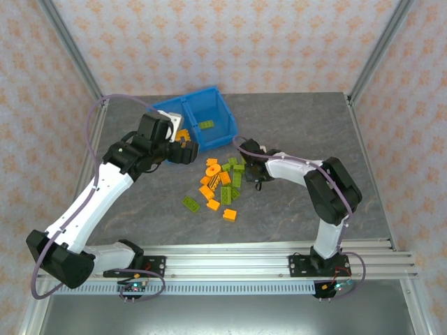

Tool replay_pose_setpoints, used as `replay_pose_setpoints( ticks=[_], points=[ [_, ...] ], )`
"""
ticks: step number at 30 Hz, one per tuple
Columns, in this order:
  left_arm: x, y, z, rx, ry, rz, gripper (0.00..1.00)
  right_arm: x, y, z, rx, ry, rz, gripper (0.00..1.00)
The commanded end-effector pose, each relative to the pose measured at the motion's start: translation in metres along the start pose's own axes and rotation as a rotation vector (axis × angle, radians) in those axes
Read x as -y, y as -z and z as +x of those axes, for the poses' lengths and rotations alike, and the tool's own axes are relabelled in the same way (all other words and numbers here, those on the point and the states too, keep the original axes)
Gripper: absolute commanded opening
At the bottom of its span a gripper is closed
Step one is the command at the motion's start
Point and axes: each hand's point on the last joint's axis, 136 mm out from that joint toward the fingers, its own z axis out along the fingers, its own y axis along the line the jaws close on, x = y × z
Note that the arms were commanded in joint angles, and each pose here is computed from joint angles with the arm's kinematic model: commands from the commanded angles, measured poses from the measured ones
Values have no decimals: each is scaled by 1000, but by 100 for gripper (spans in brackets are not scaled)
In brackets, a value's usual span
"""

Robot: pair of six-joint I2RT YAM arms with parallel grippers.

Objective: Sort the legos into containers by color

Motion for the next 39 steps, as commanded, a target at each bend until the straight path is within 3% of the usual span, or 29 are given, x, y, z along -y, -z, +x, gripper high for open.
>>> replay_pose_setpoints(
  ticks=[1, 5, 11, 16, 20, 27, 33, 39],
  points=[
    [-6, 0, -5, 26, -11, -24, 99, 6, -2, 2, 3, -22, 23, 36],
    [-1, 2, -8, 40, -4, 17, 99, 13, 20, -16, 63, -62, 52, 30],
    [14, 7, -9, 57, -7, 123, 99, 22, 95, -71, 272, -116, 42, 31],
    [18, 14, -11, 95, -14, 163, 100, -28, 142, -112, 356, -77, -186, 32],
    [6, 17, -10, 126, -12, 100, 100, -78, 161, -142, 388, -26, -346, 32],
    [-7, 28, -10, 177, -14, 37, 100, -136, 127, -187, 360, -28, -444, 32],
    [-25, 26, 0, 163, -51, -57, 100, -152, 60, -207, 312, -27, -343, 32],
    [-20, 26, 1, 162, -52, -22, 100, -156, 19, -214, 257, -35, -291, 34]
  ],
)
